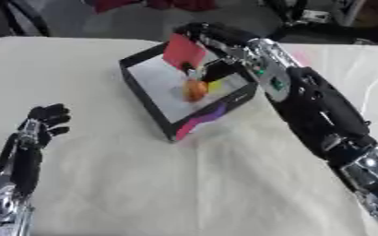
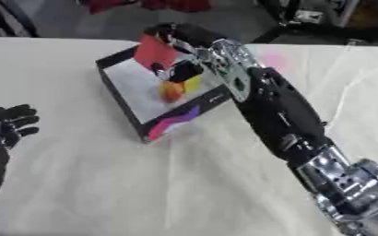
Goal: Pick up objects on the table and place them in the box.
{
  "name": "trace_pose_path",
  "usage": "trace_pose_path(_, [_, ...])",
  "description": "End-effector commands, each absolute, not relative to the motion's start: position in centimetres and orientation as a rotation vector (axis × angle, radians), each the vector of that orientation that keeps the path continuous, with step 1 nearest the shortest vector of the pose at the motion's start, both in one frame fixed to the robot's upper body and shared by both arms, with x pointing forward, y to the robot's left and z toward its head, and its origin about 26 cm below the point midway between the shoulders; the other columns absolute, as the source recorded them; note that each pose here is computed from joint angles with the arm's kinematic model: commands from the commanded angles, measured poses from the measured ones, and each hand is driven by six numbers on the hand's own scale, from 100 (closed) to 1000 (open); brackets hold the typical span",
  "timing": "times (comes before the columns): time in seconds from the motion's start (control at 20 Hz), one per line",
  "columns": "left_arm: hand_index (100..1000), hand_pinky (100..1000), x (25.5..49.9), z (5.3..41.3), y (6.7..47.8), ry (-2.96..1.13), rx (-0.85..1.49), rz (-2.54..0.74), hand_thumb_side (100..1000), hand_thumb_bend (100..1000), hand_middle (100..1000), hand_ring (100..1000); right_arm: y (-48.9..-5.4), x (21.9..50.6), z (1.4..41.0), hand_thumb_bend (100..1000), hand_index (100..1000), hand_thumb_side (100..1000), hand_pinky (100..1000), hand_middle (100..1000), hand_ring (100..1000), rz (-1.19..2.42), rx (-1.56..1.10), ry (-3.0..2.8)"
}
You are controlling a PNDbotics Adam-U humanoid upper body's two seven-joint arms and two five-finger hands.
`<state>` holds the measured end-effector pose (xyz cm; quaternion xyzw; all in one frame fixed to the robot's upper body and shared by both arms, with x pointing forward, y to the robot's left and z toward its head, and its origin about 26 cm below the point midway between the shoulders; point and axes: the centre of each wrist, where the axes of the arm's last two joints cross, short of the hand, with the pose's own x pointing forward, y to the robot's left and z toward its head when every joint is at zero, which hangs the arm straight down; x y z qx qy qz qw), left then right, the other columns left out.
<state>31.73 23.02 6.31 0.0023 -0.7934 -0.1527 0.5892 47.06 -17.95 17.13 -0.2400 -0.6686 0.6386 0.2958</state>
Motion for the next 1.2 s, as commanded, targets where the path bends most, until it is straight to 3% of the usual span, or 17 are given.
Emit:
trace_pose_path(0.05, [816,786,31.9,7.0,23.0,-1.87,0.006,-0.37,1000,138,732,791,-18.2,47.2,18.1,100,992,878,838,942,876,1.684,-0.631,-1.806])
trace_pose_path(0.6, [817,786,31.8,6.8,23.3,-1.861,0.023,-0.366,1000,138,732,790,-19.3,46.1,19.3,100,987,977,889,946,928,1.54,-0.479,-1.887])
trace_pose_path(0.9, [817,786,31.7,6.7,23.7,-1.855,0.038,-0.36,1000,138,732,790,-21.6,45.0,21.8,100,991,849,902,950,936,1.417,-0.55,-1.956])
trace_pose_path(1.2, [817,786,31.6,6.5,24.0,-1.846,0.051,-0.356,1000,136,733,790,-26.4,45.0,21.7,100,988,804,900,945,931,1.226,-0.806,-1.851])
